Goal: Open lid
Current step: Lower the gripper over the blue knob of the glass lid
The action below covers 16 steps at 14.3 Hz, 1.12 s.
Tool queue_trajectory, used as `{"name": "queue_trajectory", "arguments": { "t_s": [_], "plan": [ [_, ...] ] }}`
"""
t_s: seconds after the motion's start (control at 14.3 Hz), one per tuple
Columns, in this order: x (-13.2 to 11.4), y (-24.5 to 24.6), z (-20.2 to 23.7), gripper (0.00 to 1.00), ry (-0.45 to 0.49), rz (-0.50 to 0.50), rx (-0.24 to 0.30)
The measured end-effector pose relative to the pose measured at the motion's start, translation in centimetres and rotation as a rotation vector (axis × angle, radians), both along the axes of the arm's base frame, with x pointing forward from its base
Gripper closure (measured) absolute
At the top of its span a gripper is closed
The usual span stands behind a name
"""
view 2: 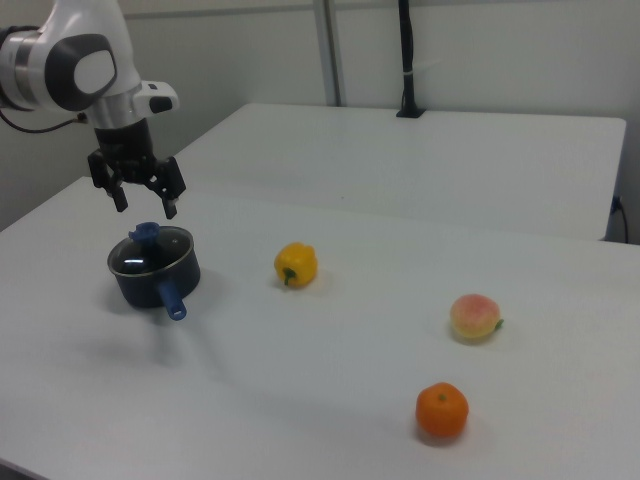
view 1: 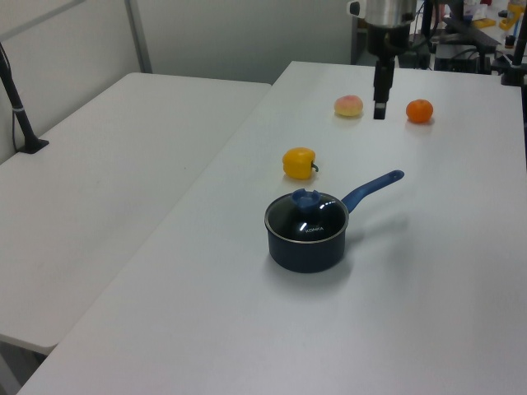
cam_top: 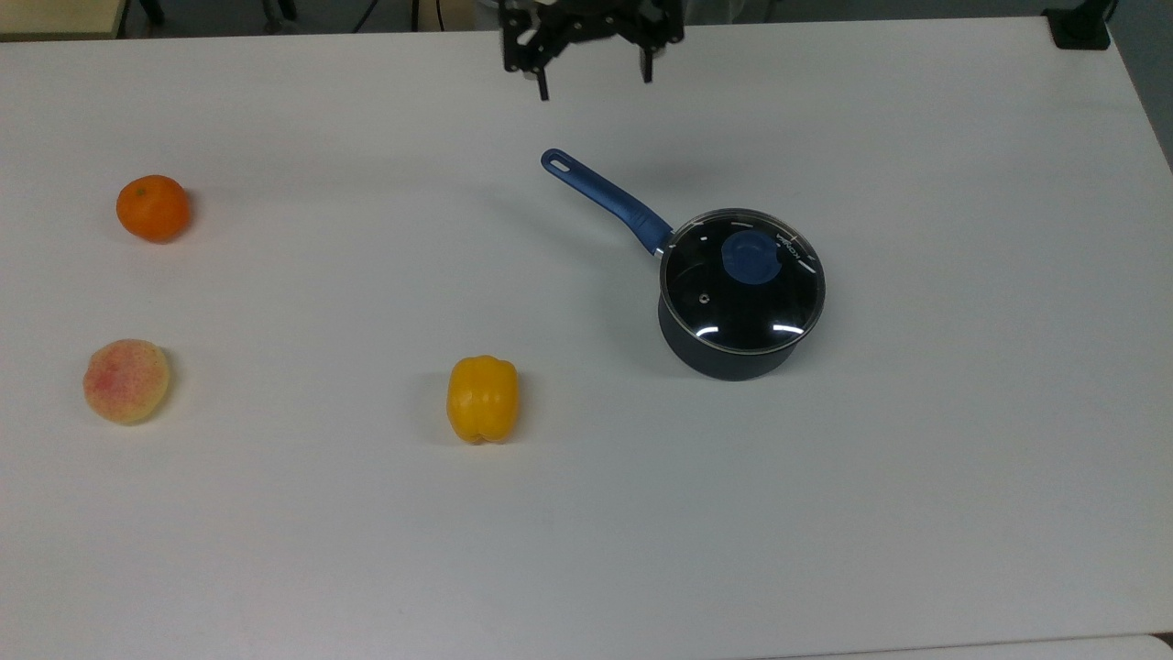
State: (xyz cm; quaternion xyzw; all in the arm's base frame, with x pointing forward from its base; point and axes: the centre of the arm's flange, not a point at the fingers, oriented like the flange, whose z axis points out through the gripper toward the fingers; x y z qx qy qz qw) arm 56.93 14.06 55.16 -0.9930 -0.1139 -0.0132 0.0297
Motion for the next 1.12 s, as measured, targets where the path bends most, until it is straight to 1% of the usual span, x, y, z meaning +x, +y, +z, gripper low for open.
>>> {"name": "queue_trajectory", "arguments": {
  "t_s": [0.28,0.42,0.77,1.12],
  "plan": [
    [1.6,4.5,-2.0,0.0,-0.081,-0.084,0.04],
    [2.3,6.3,-3.2,0.0,-0.11,-0.108,0.061],
    [4.4,8.7,-7.6,0.0,-0.147,-0.13,0.092],
    [5.3,10.7,-10.1,0.0,-0.149,-0.118,0.089]
  ]
}}
